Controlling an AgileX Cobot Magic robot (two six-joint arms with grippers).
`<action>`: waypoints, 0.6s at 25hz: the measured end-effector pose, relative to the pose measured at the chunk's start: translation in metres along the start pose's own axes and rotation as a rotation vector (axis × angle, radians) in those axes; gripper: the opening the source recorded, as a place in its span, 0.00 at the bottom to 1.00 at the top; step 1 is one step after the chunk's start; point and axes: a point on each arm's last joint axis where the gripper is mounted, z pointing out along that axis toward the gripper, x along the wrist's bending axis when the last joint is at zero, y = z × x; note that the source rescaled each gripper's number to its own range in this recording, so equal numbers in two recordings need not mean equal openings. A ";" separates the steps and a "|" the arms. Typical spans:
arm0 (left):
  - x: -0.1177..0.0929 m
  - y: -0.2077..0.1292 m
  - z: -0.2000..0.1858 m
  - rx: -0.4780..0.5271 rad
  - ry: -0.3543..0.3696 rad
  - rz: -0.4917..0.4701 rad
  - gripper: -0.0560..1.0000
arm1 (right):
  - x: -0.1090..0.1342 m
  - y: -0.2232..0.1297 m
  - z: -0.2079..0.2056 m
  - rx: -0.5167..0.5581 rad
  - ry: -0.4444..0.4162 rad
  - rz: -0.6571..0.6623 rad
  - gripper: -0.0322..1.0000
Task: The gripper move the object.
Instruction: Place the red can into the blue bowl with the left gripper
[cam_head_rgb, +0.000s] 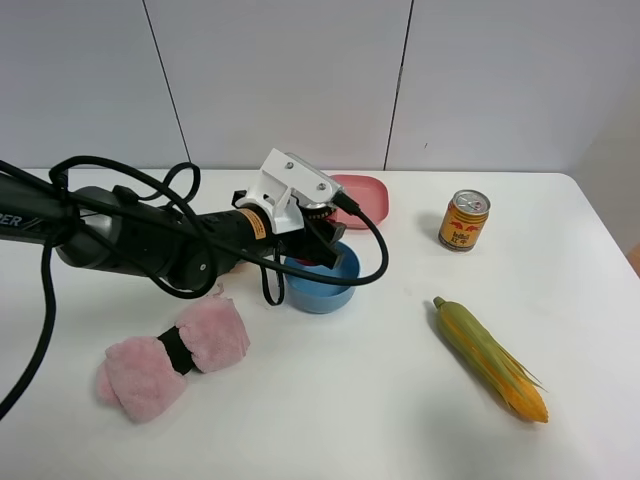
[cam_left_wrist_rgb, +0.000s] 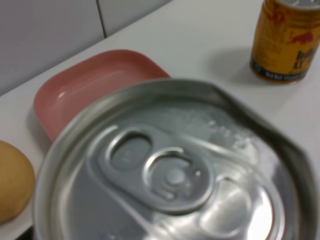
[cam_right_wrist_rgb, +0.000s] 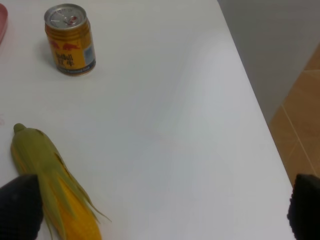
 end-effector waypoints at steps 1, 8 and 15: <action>0.000 -0.001 0.000 0.002 0.000 0.000 0.07 | 0.000 0.000 0.000 0.000 0.000 0.000 1.00; 0.000 -0.012 0.006 0.033 -0.001 0.000 0.07 | 0.000 0.000 0.000 0.000 0.000 0.000 1.00; 0.000 -0.021 0.012 0.022 0.000 -0.030 0.07 | 0.000 0.000 0.000 0.000 0.000 0.000 1.00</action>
